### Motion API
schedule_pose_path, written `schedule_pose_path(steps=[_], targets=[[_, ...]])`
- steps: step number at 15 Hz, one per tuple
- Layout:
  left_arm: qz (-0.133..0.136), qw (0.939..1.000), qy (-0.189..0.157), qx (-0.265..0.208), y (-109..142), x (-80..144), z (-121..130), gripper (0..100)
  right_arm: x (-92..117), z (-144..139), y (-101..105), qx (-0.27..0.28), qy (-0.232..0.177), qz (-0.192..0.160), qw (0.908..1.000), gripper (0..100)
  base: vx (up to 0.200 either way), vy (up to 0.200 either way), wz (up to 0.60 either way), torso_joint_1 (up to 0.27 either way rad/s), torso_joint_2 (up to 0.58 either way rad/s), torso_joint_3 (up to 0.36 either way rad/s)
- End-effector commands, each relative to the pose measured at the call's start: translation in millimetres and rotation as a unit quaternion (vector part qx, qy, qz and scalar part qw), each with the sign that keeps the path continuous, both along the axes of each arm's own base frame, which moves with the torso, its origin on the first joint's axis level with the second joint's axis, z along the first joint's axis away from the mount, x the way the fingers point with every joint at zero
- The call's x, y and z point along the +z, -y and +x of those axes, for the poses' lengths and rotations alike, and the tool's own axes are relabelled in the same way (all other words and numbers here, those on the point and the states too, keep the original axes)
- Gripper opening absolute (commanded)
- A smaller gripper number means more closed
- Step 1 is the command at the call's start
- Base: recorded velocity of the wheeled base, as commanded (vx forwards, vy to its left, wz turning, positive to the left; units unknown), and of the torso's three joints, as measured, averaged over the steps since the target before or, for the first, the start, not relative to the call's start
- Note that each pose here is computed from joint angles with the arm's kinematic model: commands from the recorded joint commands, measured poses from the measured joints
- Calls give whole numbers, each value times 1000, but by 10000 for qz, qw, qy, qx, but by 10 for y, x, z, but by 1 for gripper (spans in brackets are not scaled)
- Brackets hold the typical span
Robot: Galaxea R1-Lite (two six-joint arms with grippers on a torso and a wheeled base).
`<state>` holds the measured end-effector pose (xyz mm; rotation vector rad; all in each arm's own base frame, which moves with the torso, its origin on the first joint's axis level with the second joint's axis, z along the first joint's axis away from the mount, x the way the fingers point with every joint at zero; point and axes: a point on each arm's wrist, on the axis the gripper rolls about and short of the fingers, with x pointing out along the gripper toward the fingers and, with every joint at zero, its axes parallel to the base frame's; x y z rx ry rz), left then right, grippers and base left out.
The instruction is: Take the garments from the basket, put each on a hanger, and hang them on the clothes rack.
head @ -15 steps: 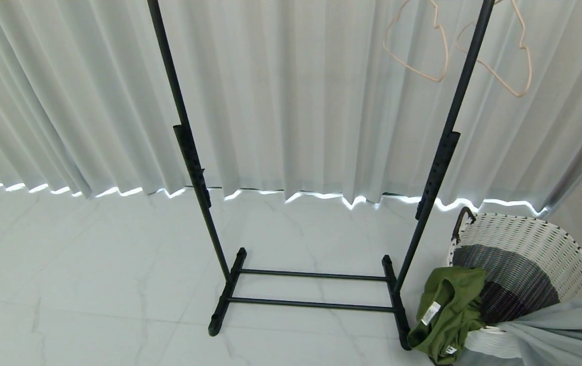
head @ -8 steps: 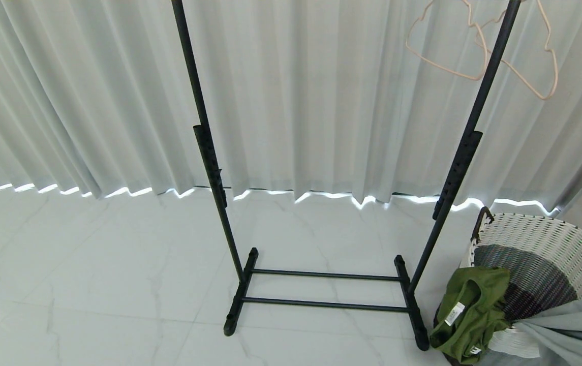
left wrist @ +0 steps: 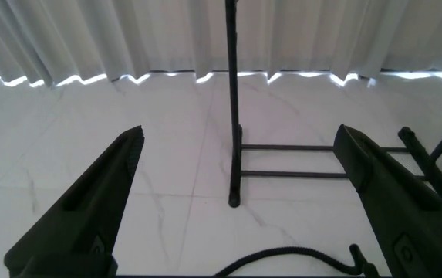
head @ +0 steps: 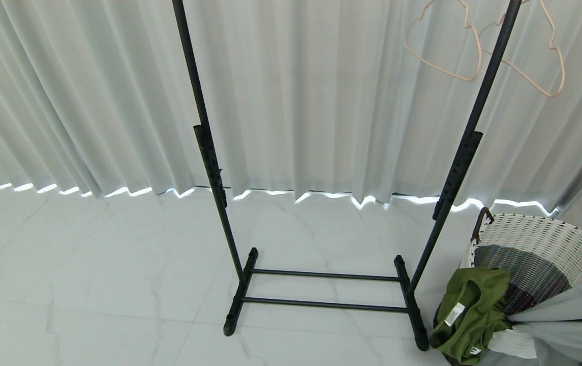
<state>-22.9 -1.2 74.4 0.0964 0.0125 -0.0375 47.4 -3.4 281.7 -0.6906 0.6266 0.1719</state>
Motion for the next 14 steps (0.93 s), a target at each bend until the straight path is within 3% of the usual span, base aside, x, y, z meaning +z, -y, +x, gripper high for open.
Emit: schedule_pose_path(steps=[1, 3, 5, 6, 7, 9, 12, 13, 14], targets=[[-16, 10000, 2, 0, 0, 0, 0, 100, 309, 77, -74, 973, -407, 674, 9921, 0, 0, 0, 0, 0, 0, 0], [-178, 9998, 10, -82, 2, 0, 1, 100, 420, 152, -164, 1953, -719, 1131, 9715, 0, 0, 0, 0, 0, 0, 0], [-162, 9997, 86, -130, 4, 27, -4, 100, 441, 264, -284, 2676, -952, 1432, 9481, 0, 0, 0, 0, 0, 0, 0], [-197, 9983, 393, -389, 12, 220, -41, 100, 438, 314, -351, 2884, -1109, 1604, 9374, 0, 0, 0, 0, 0, 0, 0], [-417, 9949, 473, -782, 17, 501, -41, 100, 427, 396, -431, 3004, -1214, 1746, 9298, 0, 0, 0, 0, 0, 0, 0], [-509, 9919, 495, -1053, 14, 1024, 78, 100, 404, 608, -597, 3085, -1183, 2028, 9218, 0, 0, 0, 0, 0, 0, 0], [-327, 9847, -12, -1714, 80, 1481, 478, 100, 412, 803, -718, 2997, -989, 2319, 9201, 0, 0, 0, 0, 0, 0, 0], [-305, 9765, -207, -2121, 148, 1584, 627, 100, 418, 817, -724, 2950, -943, 2403, 9199, 0, 0, 0, 0, 0, 0, 0], [-274, 9638, -486, -2609, 265, 1646, 793, 100, 432, 812, -722, 2891, -843, 2536, 9193, 0, 0, 0, 0, 0, 0, 0]])
